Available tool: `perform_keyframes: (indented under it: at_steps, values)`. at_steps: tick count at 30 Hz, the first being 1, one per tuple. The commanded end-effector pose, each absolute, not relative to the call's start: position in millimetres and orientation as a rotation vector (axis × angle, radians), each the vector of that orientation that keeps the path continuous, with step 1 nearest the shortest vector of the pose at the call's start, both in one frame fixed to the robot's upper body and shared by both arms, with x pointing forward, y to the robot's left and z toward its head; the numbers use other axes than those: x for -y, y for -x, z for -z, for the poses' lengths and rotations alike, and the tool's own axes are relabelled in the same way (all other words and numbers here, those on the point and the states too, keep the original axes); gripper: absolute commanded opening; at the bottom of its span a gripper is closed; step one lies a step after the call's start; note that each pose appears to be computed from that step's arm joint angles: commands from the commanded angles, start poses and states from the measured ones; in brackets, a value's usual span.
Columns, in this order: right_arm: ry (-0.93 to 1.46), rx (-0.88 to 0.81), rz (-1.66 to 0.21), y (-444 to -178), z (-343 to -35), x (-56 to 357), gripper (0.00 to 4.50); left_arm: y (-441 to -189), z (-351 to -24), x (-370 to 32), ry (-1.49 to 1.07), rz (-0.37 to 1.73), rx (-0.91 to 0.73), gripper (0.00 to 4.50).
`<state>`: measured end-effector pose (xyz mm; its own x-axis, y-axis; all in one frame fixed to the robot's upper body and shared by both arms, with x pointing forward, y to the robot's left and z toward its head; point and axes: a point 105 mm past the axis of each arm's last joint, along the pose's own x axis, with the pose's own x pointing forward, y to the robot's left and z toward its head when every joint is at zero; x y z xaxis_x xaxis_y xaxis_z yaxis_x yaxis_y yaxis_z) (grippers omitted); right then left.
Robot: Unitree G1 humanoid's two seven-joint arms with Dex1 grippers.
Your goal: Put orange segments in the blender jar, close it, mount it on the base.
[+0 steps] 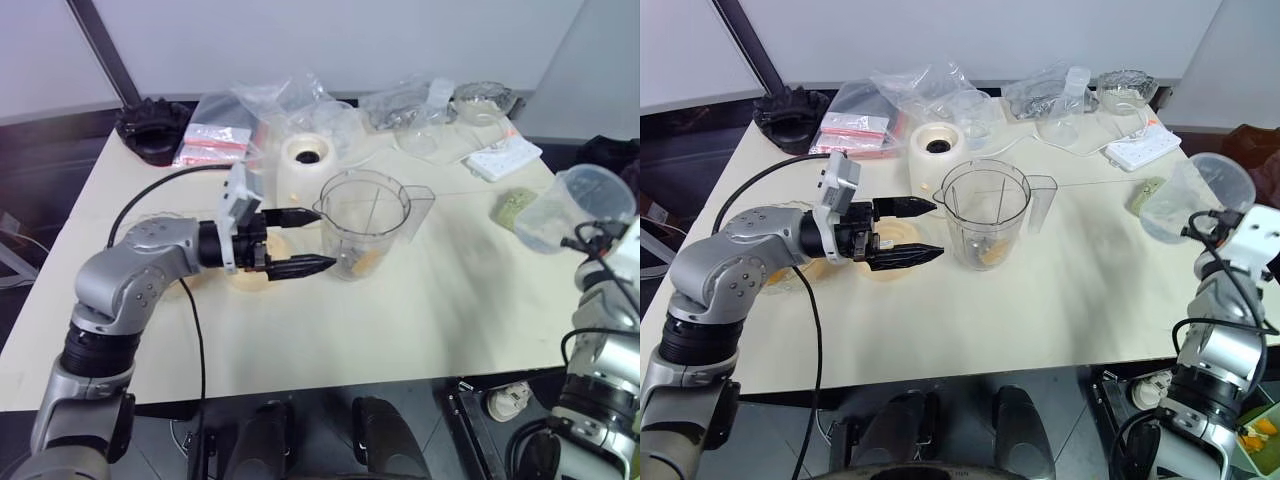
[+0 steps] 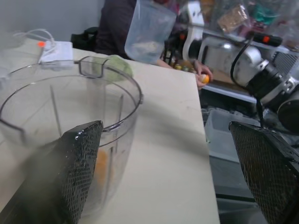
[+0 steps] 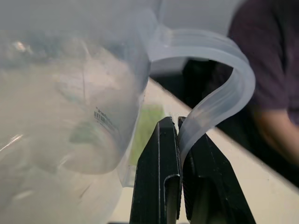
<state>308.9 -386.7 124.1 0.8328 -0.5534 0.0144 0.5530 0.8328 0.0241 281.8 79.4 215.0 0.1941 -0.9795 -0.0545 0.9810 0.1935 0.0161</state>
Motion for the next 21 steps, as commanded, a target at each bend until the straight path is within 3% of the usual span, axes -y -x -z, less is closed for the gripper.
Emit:
perform_keyframes:
  at_steps: [1, 6, 19, 21]
  values:
    - [-0.07, 0.048, 0.62, -307, -109, 392, 0.05, -278, -213, -77, -0.095, 1.404, -0.039, 4.5]
    - [-0.072, -0.008, 0.644, -308, -81, 394, 0.05, -276, -201, -82, -0.131, 1.419, -0.086, 4.5]
    - [-0.077, -0.065, 0.725, -315, -61, 395, 0.05, -283, -187, -84, -0.169, 1.368, -0.107, 4.5]
    - [-0.062, -0.077, 0.717, -316, -59, 394, 0.64, -284, -187, -86, -0.172, 1.358, -0.106, 4.5]
